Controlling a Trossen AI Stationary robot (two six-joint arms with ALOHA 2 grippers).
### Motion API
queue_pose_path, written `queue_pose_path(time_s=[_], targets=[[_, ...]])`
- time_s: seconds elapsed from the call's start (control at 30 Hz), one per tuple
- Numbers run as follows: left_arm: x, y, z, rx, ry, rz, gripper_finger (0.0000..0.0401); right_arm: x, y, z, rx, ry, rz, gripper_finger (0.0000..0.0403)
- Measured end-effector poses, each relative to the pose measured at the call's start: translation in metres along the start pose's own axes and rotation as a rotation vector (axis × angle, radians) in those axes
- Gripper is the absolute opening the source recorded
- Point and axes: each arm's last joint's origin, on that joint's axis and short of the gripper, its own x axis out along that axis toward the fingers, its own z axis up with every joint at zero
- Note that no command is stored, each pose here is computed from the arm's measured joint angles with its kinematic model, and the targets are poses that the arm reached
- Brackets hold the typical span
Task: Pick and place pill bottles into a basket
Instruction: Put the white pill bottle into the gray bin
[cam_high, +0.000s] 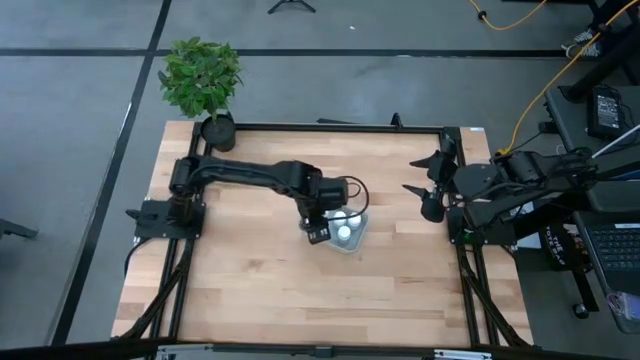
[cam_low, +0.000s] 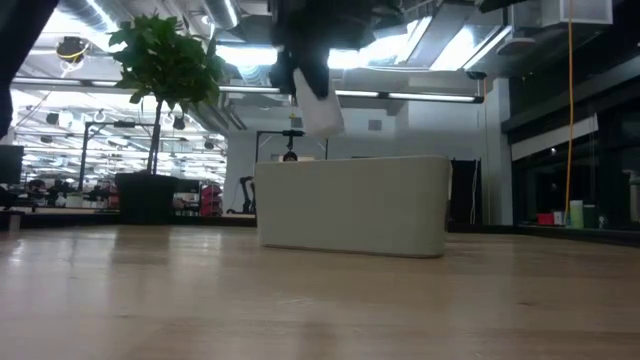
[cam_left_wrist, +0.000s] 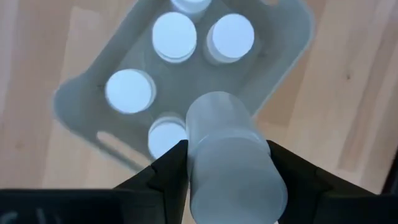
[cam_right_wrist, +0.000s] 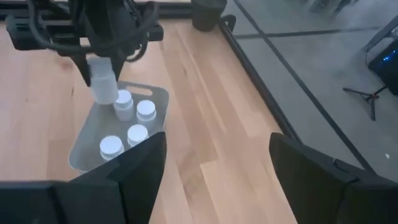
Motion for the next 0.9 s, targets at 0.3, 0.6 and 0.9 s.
queue_pose_path(time_s=[0.3, 0.6, 0.9], targets=[[0.039, -0.001, 0.012, 0.040, 0.030, -0.034, 0.0168, 0.001, 0.000, -0.001, 0.012, 0.006, -0.002, 0.0286], [0.073, 0.001, 0.017, 0.077, 0.077, -0.027, 0.0168, 0.001, 0.000, -0.001, 0.019, 0.005, -0.002, 0.0286], [0.103, 0.006, 0.018, 0.096, 0.125, 0.022, 0.0168, 0.001, 0.000, -0.001, 0.040, 0.004, -0.001, 0.0286]])
